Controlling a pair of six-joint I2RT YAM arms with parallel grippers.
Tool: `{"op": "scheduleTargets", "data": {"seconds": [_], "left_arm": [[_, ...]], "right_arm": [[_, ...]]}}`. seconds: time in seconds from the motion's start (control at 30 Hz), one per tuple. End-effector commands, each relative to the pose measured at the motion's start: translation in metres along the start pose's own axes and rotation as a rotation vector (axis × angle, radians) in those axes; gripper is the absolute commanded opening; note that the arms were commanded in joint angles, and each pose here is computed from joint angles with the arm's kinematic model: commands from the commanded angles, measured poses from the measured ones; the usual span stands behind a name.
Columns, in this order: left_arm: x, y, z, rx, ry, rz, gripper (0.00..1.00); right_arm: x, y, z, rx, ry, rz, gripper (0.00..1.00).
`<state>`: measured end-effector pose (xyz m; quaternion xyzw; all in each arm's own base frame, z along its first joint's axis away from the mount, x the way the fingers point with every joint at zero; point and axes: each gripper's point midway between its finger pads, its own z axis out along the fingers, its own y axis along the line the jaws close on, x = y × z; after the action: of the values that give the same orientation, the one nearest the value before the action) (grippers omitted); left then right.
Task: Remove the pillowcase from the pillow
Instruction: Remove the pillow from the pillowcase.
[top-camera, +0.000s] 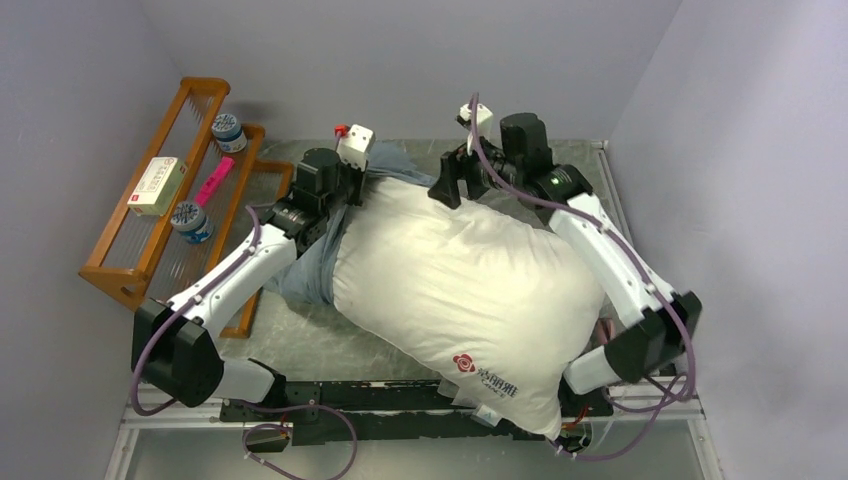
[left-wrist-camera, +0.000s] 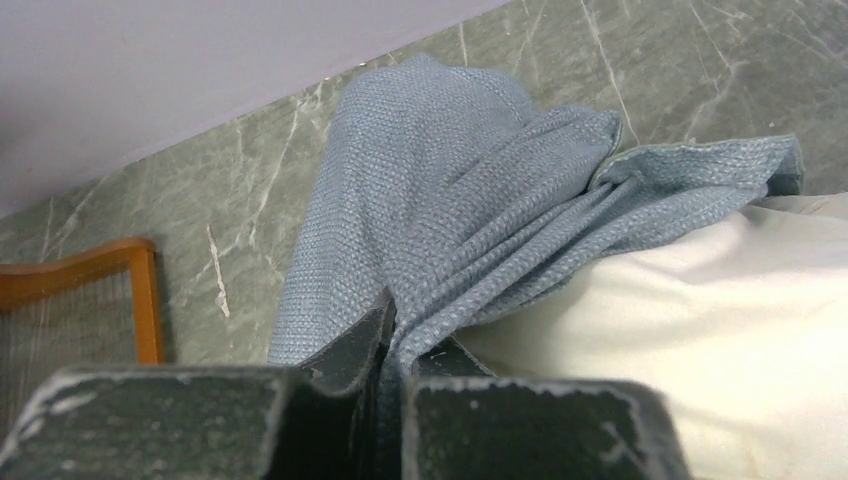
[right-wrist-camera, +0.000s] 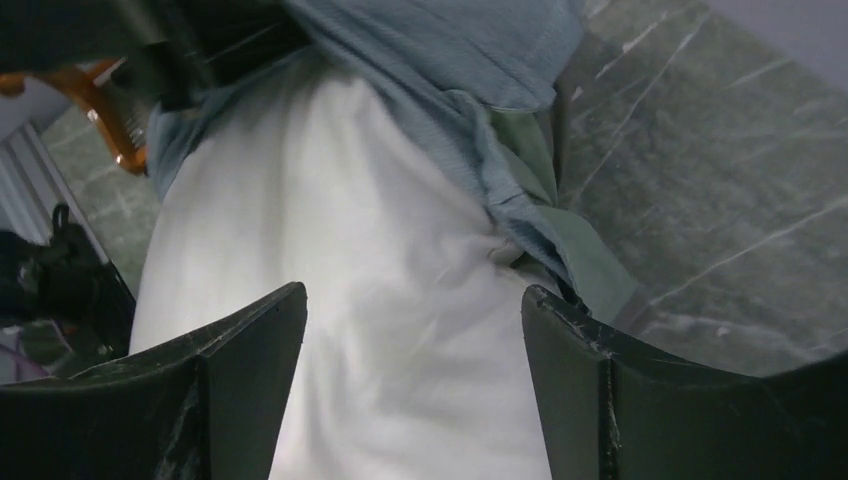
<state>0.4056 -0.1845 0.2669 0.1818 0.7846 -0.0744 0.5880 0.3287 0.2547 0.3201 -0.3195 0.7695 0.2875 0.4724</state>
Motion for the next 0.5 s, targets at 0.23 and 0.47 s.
{"op": "scheduleTargets", "data": {"seconds": [0.23, 0.47], "left_arm": [[-0.036, 0.012, -0.019, -0.03, -0.136, -0.025, 0.05], [-0.03, 0.012, -0.017, -0.03, -0.124, -0.009, 0.05]], "right_arm": [[0.039, -0.002, 0.062, -0.141, 0.184, 0.361, 0.91], [0.085, 0.038, 0.071, -0.354, 0.348, 0.34, 0.84]]}}
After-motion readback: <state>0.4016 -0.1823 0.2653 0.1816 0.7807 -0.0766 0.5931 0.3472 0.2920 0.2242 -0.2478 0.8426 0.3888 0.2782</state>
